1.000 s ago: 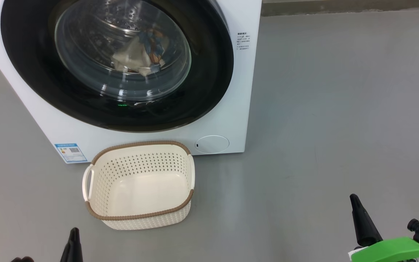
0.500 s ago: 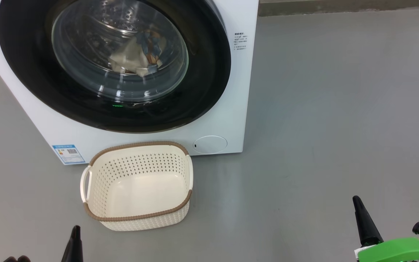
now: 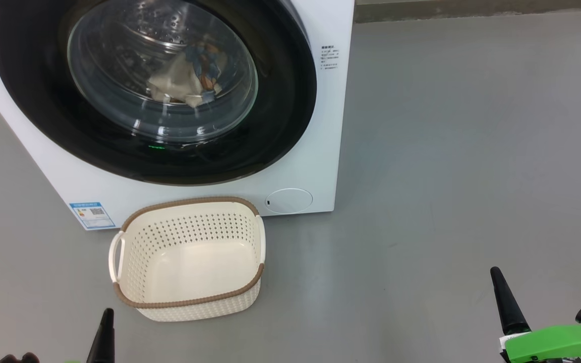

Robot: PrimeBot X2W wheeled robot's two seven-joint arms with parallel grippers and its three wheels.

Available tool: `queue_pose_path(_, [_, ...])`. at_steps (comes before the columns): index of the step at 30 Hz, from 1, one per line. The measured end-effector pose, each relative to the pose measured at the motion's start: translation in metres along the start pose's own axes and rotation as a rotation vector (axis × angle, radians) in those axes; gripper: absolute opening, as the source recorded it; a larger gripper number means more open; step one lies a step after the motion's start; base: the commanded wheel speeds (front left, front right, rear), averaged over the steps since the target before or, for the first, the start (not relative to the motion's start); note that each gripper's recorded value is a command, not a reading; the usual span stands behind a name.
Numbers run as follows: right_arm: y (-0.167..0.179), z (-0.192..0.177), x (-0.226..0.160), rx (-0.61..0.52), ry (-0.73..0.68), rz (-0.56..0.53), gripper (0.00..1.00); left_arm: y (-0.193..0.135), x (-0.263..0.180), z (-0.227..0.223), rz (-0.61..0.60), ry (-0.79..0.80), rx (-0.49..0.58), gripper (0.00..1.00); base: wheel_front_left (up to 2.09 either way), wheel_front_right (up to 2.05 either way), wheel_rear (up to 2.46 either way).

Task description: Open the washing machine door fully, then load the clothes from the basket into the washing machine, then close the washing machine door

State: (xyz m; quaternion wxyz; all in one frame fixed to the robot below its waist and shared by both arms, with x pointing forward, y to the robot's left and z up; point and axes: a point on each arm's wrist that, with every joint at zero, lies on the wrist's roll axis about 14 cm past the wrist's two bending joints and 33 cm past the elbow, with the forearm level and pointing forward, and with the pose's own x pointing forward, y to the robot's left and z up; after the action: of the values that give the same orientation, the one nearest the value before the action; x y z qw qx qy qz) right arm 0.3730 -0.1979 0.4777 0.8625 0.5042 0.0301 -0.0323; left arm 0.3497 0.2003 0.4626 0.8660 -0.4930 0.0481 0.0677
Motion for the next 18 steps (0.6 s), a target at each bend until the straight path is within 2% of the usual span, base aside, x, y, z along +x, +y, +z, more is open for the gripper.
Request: queue_pose_path(18, [-0.0004, 0.0055, 0.0019, 0.194, -0.004, -0.003, 0.00, -0.0096, 0.0095, -0.0021, -0.029, 0.029, -0.212, 0.00, 0.00, 0.00, 0.00])
